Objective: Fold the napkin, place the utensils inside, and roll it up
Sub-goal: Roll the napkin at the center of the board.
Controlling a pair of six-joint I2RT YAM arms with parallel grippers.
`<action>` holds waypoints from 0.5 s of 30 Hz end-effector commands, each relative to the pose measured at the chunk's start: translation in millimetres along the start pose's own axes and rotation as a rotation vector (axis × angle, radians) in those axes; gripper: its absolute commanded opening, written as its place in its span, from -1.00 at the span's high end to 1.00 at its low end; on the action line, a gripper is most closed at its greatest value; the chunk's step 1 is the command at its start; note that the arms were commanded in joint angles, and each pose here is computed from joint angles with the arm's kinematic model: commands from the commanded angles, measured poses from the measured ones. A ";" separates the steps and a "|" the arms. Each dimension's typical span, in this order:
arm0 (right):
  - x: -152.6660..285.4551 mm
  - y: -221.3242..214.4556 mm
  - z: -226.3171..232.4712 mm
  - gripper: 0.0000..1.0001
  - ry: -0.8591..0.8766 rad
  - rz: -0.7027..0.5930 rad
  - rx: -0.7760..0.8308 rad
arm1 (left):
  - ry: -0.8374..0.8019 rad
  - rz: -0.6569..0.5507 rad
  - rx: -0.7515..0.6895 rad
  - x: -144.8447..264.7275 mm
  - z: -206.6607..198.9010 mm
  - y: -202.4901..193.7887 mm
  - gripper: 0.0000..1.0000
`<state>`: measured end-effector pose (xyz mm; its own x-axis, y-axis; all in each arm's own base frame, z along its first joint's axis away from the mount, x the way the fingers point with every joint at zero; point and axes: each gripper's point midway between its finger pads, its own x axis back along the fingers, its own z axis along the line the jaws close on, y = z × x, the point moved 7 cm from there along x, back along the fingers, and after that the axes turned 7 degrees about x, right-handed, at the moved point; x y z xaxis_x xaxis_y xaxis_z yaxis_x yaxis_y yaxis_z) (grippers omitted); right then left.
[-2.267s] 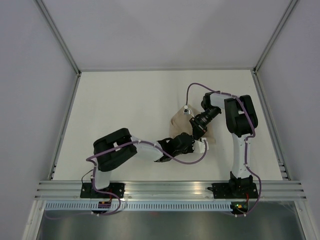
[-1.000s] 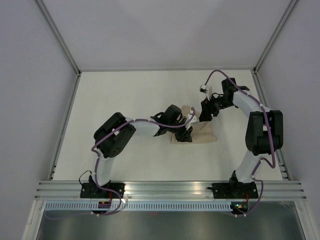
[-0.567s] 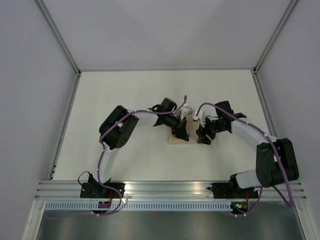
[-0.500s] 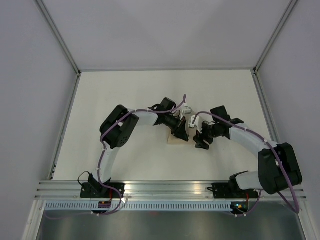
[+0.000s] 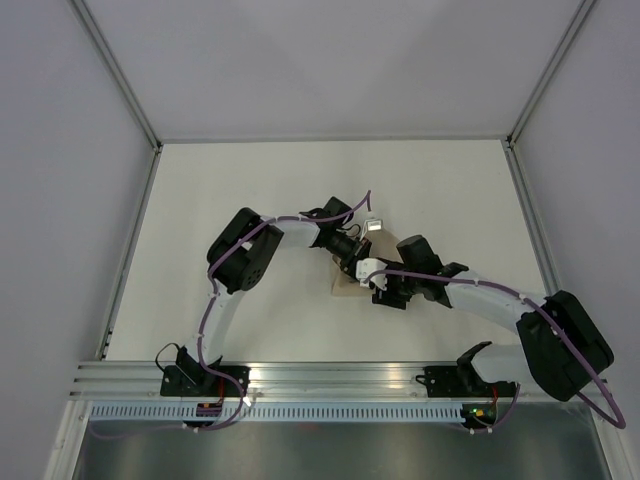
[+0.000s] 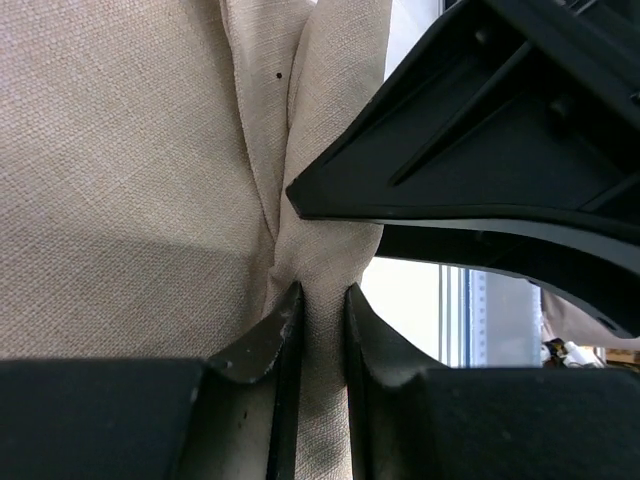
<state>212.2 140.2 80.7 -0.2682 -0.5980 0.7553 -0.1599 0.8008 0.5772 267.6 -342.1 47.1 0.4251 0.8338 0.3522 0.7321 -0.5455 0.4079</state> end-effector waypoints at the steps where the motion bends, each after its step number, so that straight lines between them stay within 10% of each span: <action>1: -4.9 0.4 -7.0 -0.33 -0.058 0.008 0.033 | 0.131 0.099 0.206 -7.7 32.0 -43.4 0.95; 8: -7.8 -0.9 -7.1 0.36 -0.035 0.032 0.006 | 0.151 0.065 0.147 -0.2 16.3 -27.6 0.48; 15: -16.6 -5.8 4.0 0.54 0.156 0.087 -0.074 | 0.215 -0.081 0.024 25.0 -20.8 16.0 0.18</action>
<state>220.3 148.1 73.4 -0.2243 -0.5634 0.7952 -0.1293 0.8260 0.5487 267.6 -335.9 58.3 0.3582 0.8260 0.4353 0.7517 -0.5317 0.3902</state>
